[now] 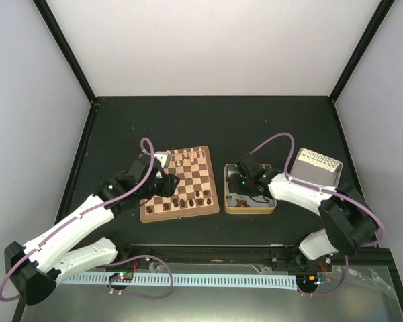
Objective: Set up the chess pieces on the board
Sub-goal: Pick up the chess piece from the storage box.
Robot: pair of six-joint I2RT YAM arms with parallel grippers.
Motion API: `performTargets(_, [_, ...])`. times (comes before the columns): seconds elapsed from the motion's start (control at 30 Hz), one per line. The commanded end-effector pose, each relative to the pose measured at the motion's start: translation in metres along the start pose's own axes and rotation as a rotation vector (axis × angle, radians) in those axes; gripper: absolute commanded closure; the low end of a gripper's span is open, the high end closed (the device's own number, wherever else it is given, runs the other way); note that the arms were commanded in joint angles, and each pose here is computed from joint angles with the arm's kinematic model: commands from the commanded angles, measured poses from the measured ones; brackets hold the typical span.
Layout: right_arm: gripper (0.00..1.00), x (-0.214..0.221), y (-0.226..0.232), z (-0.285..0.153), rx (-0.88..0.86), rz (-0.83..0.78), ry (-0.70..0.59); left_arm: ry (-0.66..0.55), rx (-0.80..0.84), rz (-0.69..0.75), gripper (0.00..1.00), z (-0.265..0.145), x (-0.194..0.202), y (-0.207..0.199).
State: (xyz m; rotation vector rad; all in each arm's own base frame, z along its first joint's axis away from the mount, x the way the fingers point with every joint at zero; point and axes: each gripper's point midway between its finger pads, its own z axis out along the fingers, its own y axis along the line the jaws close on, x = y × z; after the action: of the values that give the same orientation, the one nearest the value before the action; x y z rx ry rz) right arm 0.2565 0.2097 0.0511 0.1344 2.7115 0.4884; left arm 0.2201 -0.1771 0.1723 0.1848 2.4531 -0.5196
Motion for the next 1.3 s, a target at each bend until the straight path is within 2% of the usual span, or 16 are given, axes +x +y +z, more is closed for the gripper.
performTargets(0.0, [0.48,-0.007,0.010,0.009,0.022,-0.025,0.046,-0.160,0.106,0.015,0.54,-0.019,-0.034,-0.022])
performTargets(0.27, [0.57,-0.008,-0.015,0.028,0.222,-0.052,0.096,-0.185,0.113,0.015,0.53,-0.020,-0.035,-0.021])
performTargets(0.57, [0.58,-0.008,-0.045,0.026,0.374,-0.090,0.087,-0.169,0.117,0.016,0.53,-0.015,-0.033,-0.022])
performTargets(0.7, [0.65,-0.001,-0.050,0.026,0.380,-0.115,0.108,-0.167,0.123,0.017,0.53,-0.014,-0.033,-0.024])
performTargets(0.8, [0.75,0.003,-0.050,0.030,0.373,-0.125,0.129,-0.168,0.125,0.018,0.53,-0.014,-0.034,-0.025])
performTargets(0.97, [0.79,0.002,-0.047,0.035,0.357,-0.160,0.133,-0.162,0.125,0.017,0.53,-0.014,-0.033,-0.025])
performTargets(1.07, [0.86,0.000,-0.045,0.037,0.353,-0.184,0.128,-0.166,0.128,0.018,0.53,-0.016,-0.034,-0.025])
performTargets(1.27, [0.94,-0.016,-0.037,0.024,0.303,-0.215,0.031,-0.176,0.142,0.004,0.51,-0.017,-0.037,-0.028])
